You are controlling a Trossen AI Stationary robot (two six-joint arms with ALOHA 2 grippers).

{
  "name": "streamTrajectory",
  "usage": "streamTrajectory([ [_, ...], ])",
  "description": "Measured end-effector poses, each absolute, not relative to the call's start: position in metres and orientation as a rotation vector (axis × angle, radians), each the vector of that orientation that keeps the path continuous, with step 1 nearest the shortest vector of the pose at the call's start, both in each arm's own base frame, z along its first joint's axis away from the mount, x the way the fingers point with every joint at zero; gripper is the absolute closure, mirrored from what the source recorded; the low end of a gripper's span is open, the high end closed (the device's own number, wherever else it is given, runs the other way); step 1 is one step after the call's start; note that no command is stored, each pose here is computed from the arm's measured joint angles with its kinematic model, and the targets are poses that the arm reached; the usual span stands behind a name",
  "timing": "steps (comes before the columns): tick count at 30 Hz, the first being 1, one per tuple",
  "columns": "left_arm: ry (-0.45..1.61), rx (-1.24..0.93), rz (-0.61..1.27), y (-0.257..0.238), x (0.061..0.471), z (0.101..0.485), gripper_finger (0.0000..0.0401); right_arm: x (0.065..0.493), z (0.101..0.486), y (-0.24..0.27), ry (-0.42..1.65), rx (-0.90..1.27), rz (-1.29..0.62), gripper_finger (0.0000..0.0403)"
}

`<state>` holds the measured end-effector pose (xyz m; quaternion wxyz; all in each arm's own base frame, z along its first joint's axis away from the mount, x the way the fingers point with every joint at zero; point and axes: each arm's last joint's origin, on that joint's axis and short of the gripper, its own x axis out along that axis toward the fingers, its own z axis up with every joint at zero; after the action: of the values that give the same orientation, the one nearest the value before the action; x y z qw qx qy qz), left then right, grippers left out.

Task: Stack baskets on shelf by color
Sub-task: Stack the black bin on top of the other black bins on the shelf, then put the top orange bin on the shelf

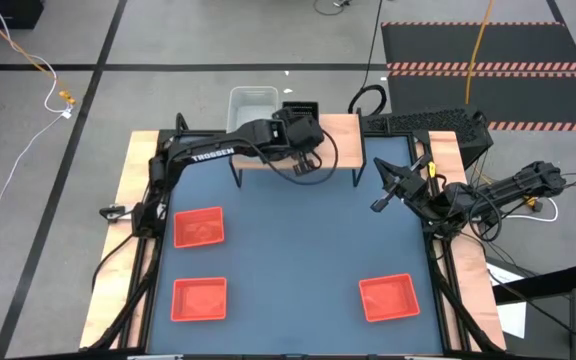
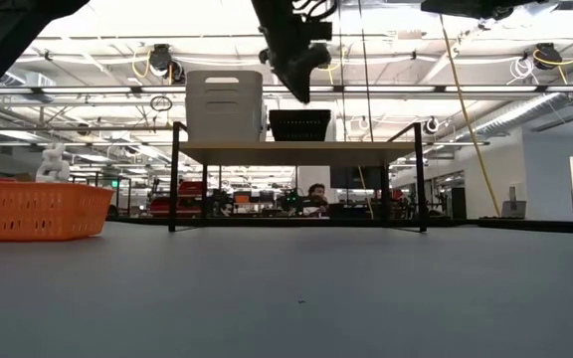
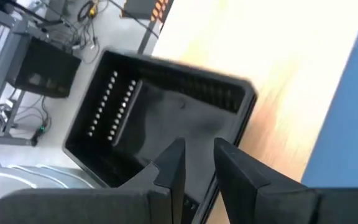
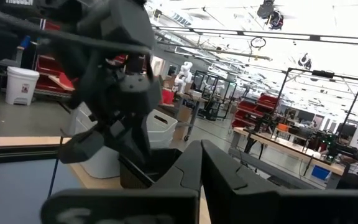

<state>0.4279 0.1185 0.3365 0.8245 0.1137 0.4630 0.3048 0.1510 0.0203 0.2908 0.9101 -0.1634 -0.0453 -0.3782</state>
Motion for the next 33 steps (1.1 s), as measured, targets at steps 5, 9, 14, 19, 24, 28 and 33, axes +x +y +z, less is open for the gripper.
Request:
streamTrajectory([
  [5, 0.994, 0.29, 0.592, 0.098, 0.426, 0.352, 0.0313, 0.151, 0.29, 0.02, -0.085, -0.343, -0.779, 0.0403],
  [9, 1.057, 0.355, 0.506, 0.066, 0.401, 0.385, 0.0313, 0.152, 0.289, 0.02, -0.075, -0.353, -0.777, 0.0403],
  [14, 1.19, 0.183, 0.324, 0.016, 0.353, 0.407, 0.0313, 0.152, 0.289, 0.02, -0.067, -0.369, -0.778, 0.0403],
  [19, 1.096, -0.194, 0.553, -0.024, 0.336, 0.405, 0.0313, 0.149, 0.293, 0.022, -0.133, -0.27, -0.765, 0.0403],
  [24, 1.238, -0.324, 0.683, -0.041, 0.335, 0.352, 0.0313, 0.142, 0.304, 0.03, -0.224, -0.145, -0.701, 0.0403],
  [28, 1.412, -0.358, 0.85, -0.028, 0.322, 0.3, 0.0313, 0.135, 0.308, 0.033, -0.237, -0.154, -0.666, 0.0402],
  [33, 1.597, -0.44, 0.975, 0.005, 0.297, 0.258, 0.0313, 0.129, 0.311, 0.034, -0.233, -0.192, -0.659, 0.0402],
])
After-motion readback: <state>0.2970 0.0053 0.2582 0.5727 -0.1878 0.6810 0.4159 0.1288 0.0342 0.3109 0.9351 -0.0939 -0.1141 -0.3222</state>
